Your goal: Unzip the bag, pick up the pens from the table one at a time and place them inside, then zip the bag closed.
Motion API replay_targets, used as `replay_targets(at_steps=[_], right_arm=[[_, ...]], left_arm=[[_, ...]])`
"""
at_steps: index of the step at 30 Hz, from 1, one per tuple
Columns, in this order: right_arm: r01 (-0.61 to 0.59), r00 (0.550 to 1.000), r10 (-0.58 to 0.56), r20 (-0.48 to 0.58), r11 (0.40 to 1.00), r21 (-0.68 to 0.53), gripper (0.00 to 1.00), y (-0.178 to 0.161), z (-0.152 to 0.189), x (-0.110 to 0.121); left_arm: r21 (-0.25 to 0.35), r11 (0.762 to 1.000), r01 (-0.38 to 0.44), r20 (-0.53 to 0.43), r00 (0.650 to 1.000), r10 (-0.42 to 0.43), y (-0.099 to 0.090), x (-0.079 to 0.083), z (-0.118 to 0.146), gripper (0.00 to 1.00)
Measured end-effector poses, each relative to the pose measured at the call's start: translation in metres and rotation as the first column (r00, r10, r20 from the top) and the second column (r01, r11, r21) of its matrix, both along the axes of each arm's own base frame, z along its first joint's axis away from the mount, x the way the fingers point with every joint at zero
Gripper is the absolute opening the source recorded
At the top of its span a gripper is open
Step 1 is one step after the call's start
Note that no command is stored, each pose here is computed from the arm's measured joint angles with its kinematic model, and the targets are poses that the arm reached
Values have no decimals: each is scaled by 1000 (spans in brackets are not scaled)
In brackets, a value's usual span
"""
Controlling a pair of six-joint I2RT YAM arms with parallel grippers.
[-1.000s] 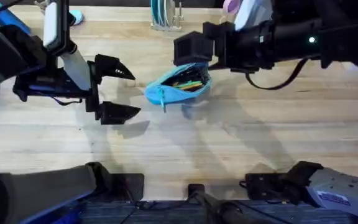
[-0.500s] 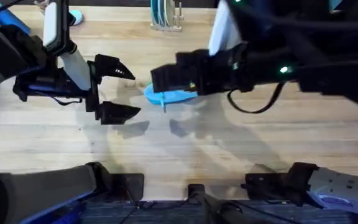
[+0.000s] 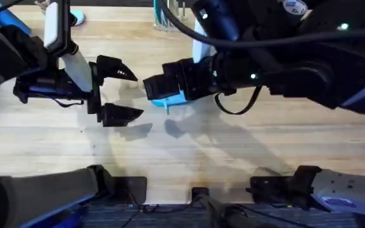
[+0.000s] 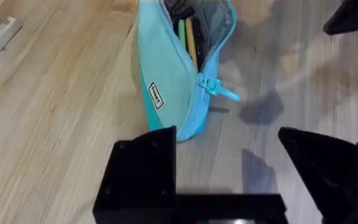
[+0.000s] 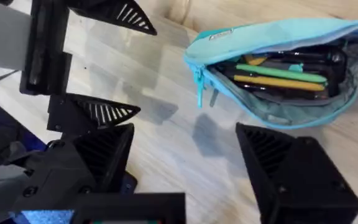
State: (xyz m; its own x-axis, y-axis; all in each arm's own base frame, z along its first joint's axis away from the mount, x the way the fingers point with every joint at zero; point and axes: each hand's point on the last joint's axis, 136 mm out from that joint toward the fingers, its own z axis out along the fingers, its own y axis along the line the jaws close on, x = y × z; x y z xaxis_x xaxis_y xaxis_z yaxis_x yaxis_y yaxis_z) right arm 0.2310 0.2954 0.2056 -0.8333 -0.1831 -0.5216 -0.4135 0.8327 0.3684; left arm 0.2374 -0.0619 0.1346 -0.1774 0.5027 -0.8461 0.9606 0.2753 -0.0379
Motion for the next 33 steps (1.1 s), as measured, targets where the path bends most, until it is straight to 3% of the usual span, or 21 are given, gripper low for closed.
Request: replay_targets(at_steps=[6,15,33], right_arm=[[-8,1000,8,15,1000,1,997,6,-3,5],[-12,1000,11,-22,999,-46,997,16,-32,14],[-39,999,36,-39,997,-61,997,29,-44,5]], left_arm=[[0,1000,0,0,1000,0,0,0,0,993],[0,1000,0,0,1000,0,0,0,0,993],[0,1000,0,0,1000,0,0,0,0,993]])
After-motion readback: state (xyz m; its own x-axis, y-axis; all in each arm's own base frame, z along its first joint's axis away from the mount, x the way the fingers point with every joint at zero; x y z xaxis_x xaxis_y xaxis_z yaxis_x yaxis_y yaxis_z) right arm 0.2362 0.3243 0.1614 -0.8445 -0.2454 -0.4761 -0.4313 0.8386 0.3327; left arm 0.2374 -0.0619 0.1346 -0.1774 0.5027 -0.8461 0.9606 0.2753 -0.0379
